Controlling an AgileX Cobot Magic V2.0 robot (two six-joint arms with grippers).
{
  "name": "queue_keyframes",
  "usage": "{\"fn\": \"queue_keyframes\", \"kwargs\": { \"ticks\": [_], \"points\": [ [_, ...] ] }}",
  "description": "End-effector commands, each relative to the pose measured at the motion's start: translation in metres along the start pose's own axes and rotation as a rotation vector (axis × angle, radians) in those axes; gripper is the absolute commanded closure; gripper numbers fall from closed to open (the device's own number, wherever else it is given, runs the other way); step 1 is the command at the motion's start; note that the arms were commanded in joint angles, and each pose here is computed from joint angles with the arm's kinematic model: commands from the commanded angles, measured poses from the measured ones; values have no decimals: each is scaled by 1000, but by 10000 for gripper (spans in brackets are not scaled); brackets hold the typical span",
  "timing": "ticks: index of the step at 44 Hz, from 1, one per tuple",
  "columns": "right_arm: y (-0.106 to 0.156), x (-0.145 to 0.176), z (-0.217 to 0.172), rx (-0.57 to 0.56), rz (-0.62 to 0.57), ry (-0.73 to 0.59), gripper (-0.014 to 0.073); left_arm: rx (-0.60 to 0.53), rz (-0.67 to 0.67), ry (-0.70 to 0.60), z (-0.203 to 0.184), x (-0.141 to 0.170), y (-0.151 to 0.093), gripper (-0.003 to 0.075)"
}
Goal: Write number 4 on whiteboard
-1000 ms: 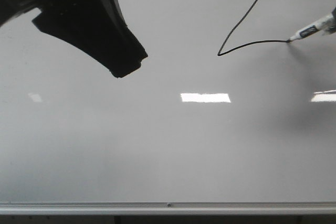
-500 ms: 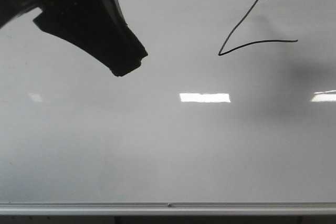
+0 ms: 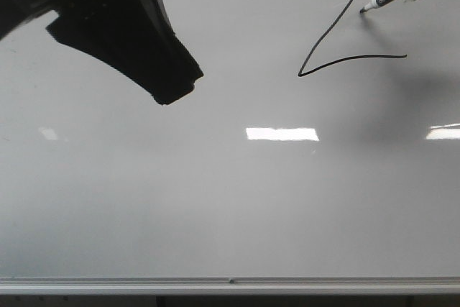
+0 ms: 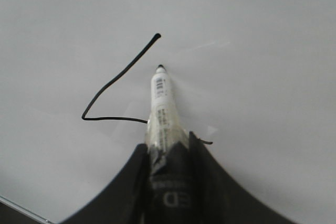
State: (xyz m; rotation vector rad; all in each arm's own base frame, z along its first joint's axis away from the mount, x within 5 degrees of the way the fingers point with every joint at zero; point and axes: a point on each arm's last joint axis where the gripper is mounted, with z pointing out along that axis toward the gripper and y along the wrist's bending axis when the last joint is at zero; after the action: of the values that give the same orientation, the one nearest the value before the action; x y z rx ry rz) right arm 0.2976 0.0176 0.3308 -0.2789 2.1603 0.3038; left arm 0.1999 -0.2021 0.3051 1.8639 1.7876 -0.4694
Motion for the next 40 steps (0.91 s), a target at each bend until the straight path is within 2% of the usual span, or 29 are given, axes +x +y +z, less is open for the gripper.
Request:
{"fn": "queue_keyframes", "kwargs": {
  "ticks": [1,10,22,26,31,33,35,37,40],
  "points": [
    [0,-13,-5,13,7,-61,699,-50,-2,-83,-17,-14,-1,741],
    [-1,8,6,-13,17,47,699,-50,-2,-83,-17,-14,-1,741],
    [-3,77,25,6,78,224,699,-50,-2,-83,-17,-14,-1,741],
    [2,73,18,-20,78,217,699,-50,-2,-83,-17,-14,-1,741],
    [20,47,-12,-85,23,143,699,-50,-2,-84,-17,-14,-1,731],
    [31,36,-28,-120,-20,106,699,-50,-6,-89,-17,-14,-1,699],
    [42,27,-39,-171,-73,100,699,-58,-14,-104,-17,-16,-1,626],
    [53,22,-47,-224,-135,104,699,-73,-19,-117,-17,-17,1,538],
    [69,18,-54,-310,-226,126,699,-111,-29,-146,-18,-19,4,359]
  ]
}}
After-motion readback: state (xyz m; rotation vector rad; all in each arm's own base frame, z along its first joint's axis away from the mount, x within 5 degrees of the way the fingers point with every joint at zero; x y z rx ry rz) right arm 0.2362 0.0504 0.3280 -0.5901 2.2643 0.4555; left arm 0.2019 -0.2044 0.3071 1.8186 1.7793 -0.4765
